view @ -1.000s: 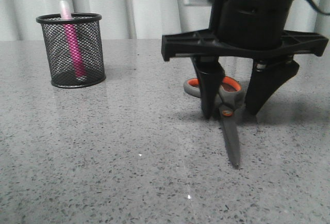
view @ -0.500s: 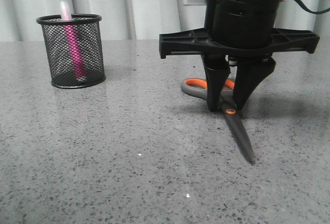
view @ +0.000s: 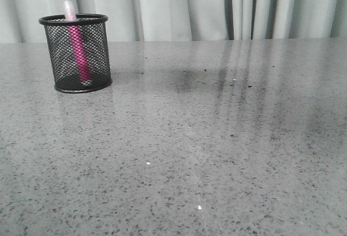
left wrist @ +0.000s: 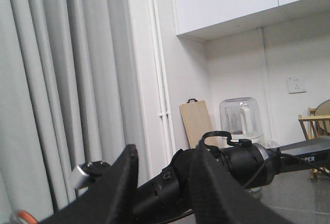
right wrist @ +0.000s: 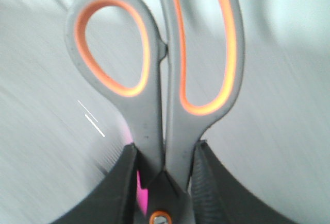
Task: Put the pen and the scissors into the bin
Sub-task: 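Carry the scissors with the right gripper over the mesh cup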
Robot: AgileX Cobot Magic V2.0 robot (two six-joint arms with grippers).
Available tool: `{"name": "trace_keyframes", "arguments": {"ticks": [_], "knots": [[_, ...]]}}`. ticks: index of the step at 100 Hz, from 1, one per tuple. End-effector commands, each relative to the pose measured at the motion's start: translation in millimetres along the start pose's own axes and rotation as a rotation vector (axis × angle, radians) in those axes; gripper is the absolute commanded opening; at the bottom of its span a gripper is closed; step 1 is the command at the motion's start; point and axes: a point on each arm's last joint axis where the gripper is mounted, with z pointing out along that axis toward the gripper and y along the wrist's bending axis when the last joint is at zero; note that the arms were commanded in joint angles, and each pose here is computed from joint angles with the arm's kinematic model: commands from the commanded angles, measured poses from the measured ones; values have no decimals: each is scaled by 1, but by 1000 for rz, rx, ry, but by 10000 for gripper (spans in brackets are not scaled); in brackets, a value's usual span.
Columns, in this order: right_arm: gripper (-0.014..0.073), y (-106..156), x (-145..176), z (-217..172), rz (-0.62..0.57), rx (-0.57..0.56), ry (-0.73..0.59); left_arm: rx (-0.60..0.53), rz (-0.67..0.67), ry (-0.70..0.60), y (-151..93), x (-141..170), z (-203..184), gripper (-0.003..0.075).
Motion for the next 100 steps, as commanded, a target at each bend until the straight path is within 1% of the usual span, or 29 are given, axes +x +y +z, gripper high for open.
{"name": "trace_keyframes", "arguments": {"ticks": [1, 8, 16, 34, 48, 73, 87, 100], "knots": [[-66, 17, -37, -15, -83, -149, -298, -19, -40, -50, 1, -12, -2, 220], [-66, 18, -32, -1, -118, -177, -334, -19, -38, -54, 1, -12, -3, 220], [-66, 13, -20, 21, -148, -175, -323, -19, -37, -56, 0, -13, -4, 220], [-71, 3, 7, 66, -158, -220, -338, -18, -24, -60, -1, -14, -7, 220], [-71, -3, 27, 91, -161, -242, -328, -17, -7, -59, -2, -15, -8, 220], [-70, -10, 58, 113, -159, -231, -249, -24, 75, -46, -5, -16, -15, 220], [-70, -14, 76, 115, -155, -237, -211, -27, 84, -45, -5, -16, -15, 220], [-70, -18, 85, 116, -152, -233, -187, -31, 80, -37, -4, -13, -15, 220]]}}
